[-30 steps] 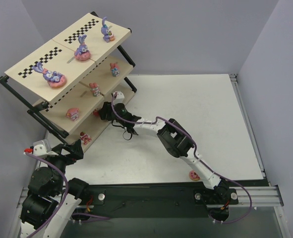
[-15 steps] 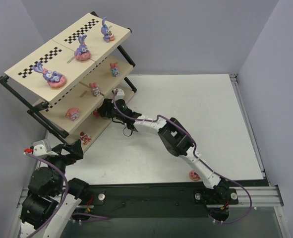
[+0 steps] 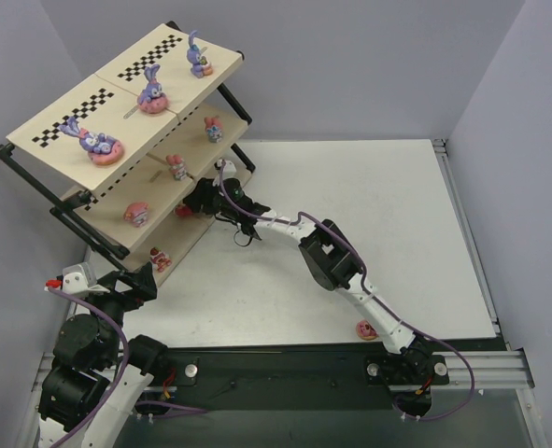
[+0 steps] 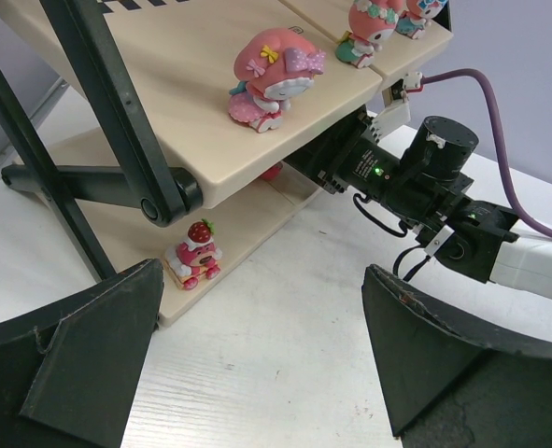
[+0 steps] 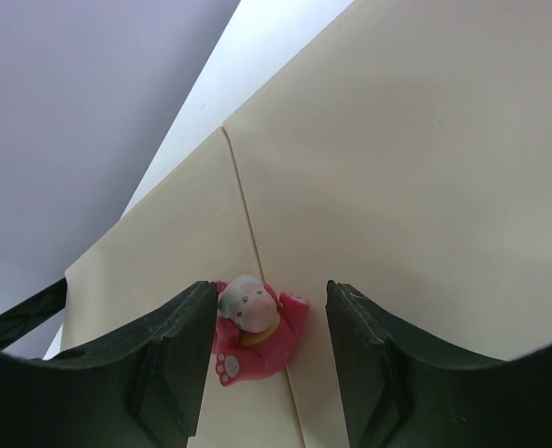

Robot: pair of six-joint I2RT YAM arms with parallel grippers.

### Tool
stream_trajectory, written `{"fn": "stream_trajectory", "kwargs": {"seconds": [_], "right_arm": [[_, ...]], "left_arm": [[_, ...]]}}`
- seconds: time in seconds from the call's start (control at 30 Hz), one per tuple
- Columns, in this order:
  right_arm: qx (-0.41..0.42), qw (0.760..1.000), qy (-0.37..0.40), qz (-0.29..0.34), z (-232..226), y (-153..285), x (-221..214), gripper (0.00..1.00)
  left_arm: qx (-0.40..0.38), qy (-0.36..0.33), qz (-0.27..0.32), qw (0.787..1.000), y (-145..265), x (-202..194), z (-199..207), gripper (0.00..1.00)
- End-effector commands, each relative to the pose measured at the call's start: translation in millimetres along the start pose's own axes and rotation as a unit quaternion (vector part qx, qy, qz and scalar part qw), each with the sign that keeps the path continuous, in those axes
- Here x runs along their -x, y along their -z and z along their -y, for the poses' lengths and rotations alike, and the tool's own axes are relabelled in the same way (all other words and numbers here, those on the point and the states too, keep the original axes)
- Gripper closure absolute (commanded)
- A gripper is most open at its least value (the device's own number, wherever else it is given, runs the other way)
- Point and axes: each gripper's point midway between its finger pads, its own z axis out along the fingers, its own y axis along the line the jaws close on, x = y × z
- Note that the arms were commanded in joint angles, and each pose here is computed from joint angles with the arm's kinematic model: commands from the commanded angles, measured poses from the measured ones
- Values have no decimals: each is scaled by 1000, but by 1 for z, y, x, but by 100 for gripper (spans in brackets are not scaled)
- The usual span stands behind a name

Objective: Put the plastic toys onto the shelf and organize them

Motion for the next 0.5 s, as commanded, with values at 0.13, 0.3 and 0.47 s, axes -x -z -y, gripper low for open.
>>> {"fn": "stream_trajectory", "kwargs": {"seconds": [0.13, 0.3, 0.47], "right_arm": [[87, 996, 28, 2, -43, -1, 26, 49], [95, 995, 35, -12, -45, 4, 17, 49], [90, 995, 43, -15, -44, 6, 13, 70]], "left_arm": [[-21, 46, 72, 996, 23, 30, -4, 3], [-21, 46, 71, 996, 23, 30, -3, 3], [-22, 46, 72, 996, 23, 30, -3, 3]]}}
